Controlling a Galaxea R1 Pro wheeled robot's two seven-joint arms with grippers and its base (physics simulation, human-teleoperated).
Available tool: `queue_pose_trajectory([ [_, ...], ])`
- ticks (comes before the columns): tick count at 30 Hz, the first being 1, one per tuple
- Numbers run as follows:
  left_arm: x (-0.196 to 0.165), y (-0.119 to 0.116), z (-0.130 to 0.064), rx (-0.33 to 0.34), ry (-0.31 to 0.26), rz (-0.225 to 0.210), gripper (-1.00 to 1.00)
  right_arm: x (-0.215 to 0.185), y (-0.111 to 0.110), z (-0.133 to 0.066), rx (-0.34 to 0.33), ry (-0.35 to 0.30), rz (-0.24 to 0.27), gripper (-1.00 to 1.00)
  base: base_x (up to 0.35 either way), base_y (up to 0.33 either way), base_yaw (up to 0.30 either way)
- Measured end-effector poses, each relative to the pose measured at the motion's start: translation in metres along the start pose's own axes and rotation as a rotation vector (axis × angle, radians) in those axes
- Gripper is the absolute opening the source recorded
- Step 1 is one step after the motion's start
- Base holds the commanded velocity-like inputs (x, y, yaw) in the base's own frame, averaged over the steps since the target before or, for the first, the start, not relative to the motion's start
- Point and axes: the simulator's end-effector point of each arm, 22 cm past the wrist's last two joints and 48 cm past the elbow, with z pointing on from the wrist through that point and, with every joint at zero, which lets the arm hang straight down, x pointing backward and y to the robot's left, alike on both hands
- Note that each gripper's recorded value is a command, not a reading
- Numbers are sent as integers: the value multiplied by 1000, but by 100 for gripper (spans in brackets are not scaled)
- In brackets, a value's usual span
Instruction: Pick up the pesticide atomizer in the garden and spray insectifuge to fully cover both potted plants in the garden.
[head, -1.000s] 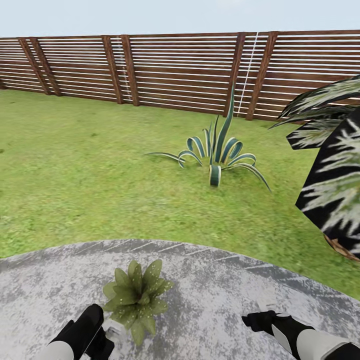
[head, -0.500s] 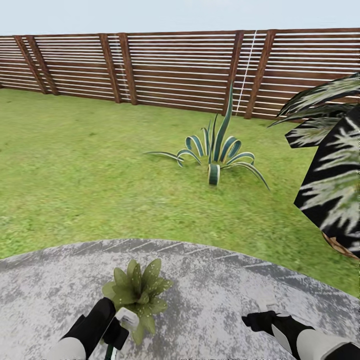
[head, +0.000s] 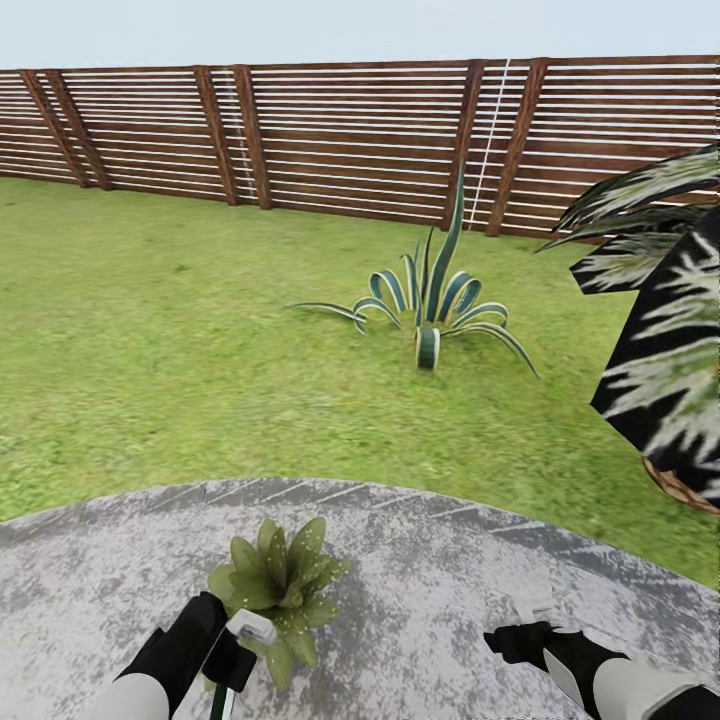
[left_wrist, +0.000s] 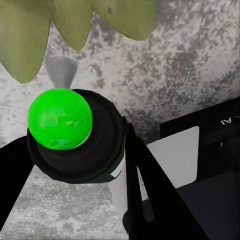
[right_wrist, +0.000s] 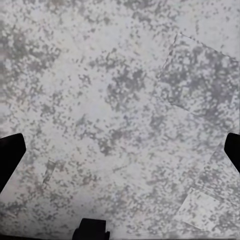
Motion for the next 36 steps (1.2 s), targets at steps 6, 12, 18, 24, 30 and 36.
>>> queue_pose_trajectory([
  [6,1,0,1,3,0,-6,-100,0,0,0,0,1,0,100,0,24,-62],
  [12,-2,-13,2,23,-1,-1,-100,0,0,0,0,1,0,100,0,1,-2],
  [18,-6,-26,3,38,-4,10,-100,0,0,0,0,1,-1,100,0,25,0],
  [24,-5,-27,3,38,-2,10,-100,2,0,0,0,7,0,100,0,255,-107],
  [30,-5,-26,3,36,-2,9,-100,6,0,0,0,26,4,100,0,307,-271],
  [36,-5,-25,3,37,-2,9,-100,6,0,0,0,27,4,100,-30,198,-92],
])
